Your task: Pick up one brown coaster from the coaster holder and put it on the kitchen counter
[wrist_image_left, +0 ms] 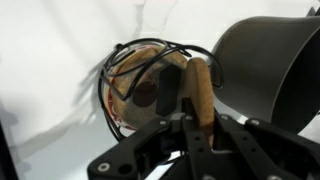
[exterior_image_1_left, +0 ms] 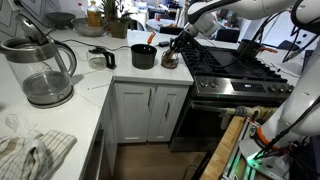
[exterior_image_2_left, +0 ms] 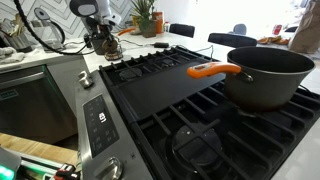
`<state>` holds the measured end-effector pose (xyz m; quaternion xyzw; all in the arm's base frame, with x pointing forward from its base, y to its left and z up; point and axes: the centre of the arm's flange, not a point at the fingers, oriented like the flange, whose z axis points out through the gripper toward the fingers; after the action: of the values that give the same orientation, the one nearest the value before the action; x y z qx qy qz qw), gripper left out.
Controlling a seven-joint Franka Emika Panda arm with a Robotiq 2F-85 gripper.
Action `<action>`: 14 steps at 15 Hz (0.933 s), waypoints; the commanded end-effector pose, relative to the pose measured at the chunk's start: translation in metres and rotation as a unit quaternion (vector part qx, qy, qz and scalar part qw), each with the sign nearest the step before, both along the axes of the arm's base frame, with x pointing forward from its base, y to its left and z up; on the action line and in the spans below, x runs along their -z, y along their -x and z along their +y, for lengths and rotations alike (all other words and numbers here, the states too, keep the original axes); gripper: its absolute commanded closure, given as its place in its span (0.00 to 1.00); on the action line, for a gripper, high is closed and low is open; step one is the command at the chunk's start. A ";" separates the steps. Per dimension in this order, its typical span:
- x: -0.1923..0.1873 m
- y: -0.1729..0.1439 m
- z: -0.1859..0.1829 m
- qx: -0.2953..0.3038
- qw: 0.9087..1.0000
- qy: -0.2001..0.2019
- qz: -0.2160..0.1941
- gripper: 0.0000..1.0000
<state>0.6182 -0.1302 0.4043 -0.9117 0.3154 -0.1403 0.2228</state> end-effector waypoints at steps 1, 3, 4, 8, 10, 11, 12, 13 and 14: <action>-0.015 0.013 -0.006 -0.006 1.000 0.013 0.017 0.97; -0.026 0.022 -0.006 -0.013 0.999 0.017 0.025 0.97; -0.033 0.028 -0.008 -0.017 0.999 0.015 0.023 0.97; -0.066 0.051 -0.038 0.007 1.000 -0.015 0.013 0.97; -0.074 0.057 -0.066 0.062 0.998 -0.020 -0.002 0.97; -0.078 0.060 -0.079 0.085 0.996 -0.023 -0.008 0.97; -0.079 0.061 -0.091 0.113 0.993 -0.030 -0.022 0.97; -0.077 0.060 -0.102 0.134 0.990 -0.039 -0.025 0.97; -0.075 0.062 -0.112 0.156 0.986 -0.042 -0.030 0.97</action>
<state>0.5628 -0.2211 0.4880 -0.8703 0.3992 -0.1692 0.2337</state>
